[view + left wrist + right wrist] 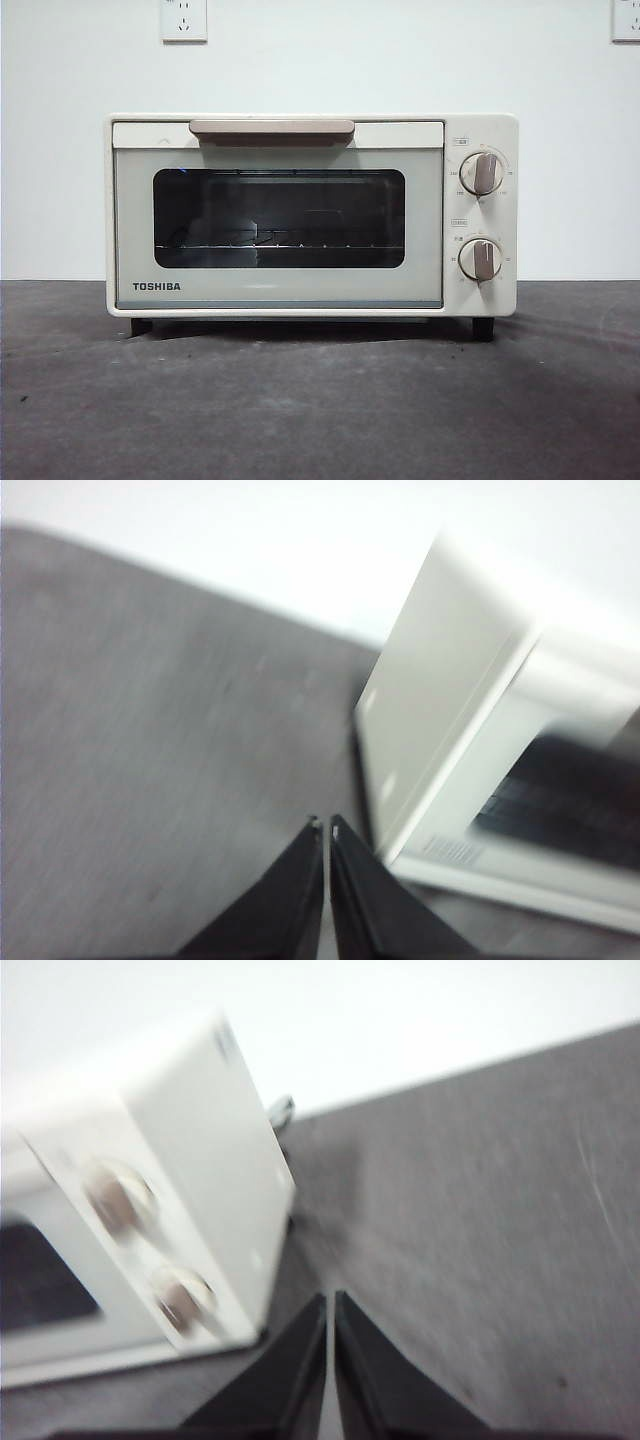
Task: The left arm flap open the oven, the right arm pick bread and place it into oven, the left arm flap close the oven
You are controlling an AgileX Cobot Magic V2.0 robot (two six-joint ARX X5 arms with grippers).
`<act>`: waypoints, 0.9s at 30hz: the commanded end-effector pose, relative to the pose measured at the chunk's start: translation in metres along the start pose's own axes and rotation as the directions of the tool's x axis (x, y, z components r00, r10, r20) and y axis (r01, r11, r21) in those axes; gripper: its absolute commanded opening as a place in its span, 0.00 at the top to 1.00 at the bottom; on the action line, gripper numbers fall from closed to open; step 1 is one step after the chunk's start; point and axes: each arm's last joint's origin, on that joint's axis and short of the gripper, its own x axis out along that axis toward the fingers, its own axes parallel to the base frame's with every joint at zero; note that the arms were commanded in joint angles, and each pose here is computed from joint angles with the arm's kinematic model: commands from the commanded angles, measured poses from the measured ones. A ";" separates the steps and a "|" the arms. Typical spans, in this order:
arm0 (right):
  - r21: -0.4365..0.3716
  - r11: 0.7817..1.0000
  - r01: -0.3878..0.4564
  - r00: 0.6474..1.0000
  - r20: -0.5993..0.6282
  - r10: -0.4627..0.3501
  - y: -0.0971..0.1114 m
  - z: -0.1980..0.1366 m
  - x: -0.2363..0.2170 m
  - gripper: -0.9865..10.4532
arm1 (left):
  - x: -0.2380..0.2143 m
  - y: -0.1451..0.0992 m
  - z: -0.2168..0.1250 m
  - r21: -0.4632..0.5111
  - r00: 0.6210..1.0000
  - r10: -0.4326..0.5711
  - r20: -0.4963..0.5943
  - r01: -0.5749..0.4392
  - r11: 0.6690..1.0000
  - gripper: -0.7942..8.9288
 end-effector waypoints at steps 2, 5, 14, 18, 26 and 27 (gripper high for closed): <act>0.043 0.999 -0.016 1.000 0.022 0.015 0.013 0.031 -0.014 0.91 | -0.006 -0.012 0.027 -0.062 0.999 -0.039 -0.015 0.038 0.997 0.90; 0.042 0.998 -0.041 0.999 0.005 0.041 0.024 0.055 -0.023 0.91 | -0.011 -0.023 0.053 -0.045 0.997 -0.069 -0.041 0.068 0.997 0.90; -0.024 0.982 -0.185 0.977 -0.115 0.181 0.054 0.116 -0.040 0.91 | -0.015 -0.058 0.124 0.019 0.970 -0.212 -0.120 0.216 0.976 0.90; -0.058 0.948 -0.312 0.938 -0.178 0.297 0.066 0.138 -0.041 0.91 | -0.012 -0.072 0.139 -0.006 0.919 -0.334 -0.212 0.340 0.940 0.90; -0.082 0.867 -0.491 0.842 -0.302 0.448 0.082 0.162 -0.035 0.91 | 0.003 -0.092 0.155 -0.009 0.782 -0.501 -0.370 0.536 0.844 0.90; -0.085 0.854 -0.513 0.826 -0.318 0.465 0.083 0.163 -0.033 0.91 | 0.004 -0.093 0.155 -0.017 0.761 -0.525 -0.380 0.562 0.827 0.90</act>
